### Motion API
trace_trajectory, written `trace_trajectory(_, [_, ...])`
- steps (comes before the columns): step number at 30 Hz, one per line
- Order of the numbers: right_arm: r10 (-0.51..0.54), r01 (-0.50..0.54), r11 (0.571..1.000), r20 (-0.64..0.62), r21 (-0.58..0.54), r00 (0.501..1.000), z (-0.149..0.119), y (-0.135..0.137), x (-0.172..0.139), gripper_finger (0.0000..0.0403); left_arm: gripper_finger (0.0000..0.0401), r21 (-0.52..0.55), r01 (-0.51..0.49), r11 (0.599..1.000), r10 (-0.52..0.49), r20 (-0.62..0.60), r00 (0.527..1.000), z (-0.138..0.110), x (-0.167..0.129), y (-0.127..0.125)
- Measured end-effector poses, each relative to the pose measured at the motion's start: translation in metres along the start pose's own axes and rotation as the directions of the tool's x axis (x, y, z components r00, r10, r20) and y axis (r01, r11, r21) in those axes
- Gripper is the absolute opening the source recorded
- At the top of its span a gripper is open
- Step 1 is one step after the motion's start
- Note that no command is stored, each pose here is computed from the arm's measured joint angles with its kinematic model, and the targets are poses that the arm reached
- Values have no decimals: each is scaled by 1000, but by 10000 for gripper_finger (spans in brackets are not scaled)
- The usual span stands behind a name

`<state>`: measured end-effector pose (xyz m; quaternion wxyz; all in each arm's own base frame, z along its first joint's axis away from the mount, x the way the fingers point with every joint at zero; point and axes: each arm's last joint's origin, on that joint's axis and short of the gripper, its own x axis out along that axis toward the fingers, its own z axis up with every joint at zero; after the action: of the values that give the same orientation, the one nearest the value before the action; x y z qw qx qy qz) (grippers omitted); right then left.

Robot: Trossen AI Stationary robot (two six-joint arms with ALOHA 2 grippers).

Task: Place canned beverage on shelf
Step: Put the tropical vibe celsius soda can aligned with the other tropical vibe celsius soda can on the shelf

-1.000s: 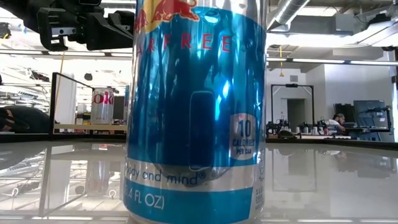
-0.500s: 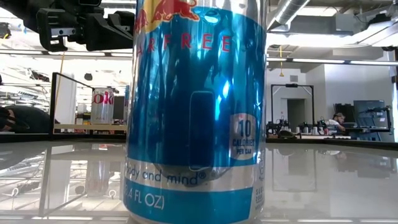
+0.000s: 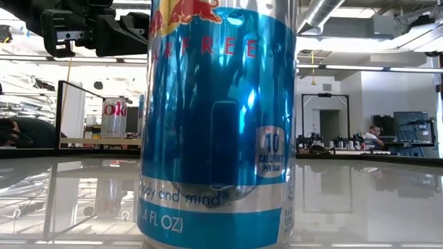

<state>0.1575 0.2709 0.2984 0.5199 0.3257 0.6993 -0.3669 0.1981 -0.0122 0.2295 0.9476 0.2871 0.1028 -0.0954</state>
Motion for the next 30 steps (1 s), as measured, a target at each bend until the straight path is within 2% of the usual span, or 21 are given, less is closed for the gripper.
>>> trace_trajectory(7, [58,-57,998,-19,8,998,32,-12,-30,284,0,2,-2,1000,2,-7,1000,0,0,0])
trace_trajectory(10, [120,-118,992,37,-47,992,54,-9,-40,284,0,2,-3,1000,3,-7,1000,0,0,0])
trace_trajectory(14, [149,-139,982,74,-126,986,92,0,-49,283,0,3,-2,1000,2,-7,1000,0,0,0])
trace_trajectory(20, [168,-125,955,142,-270,976,157,5,-61,283,0,3,0,1000,0,-11,1000,-1,0,0])
trace_trajectory(24, [162,-93,943,197,-318,967,198,-1,-68,283,0,3,1,1000,-1,-11,1000,-1,0,0])
trace_trajectory(30, [156,-69,924,207,-375,966,244,-15,-75,283,0,11,3,1000,-3,-15,1000,-1,0,-1])
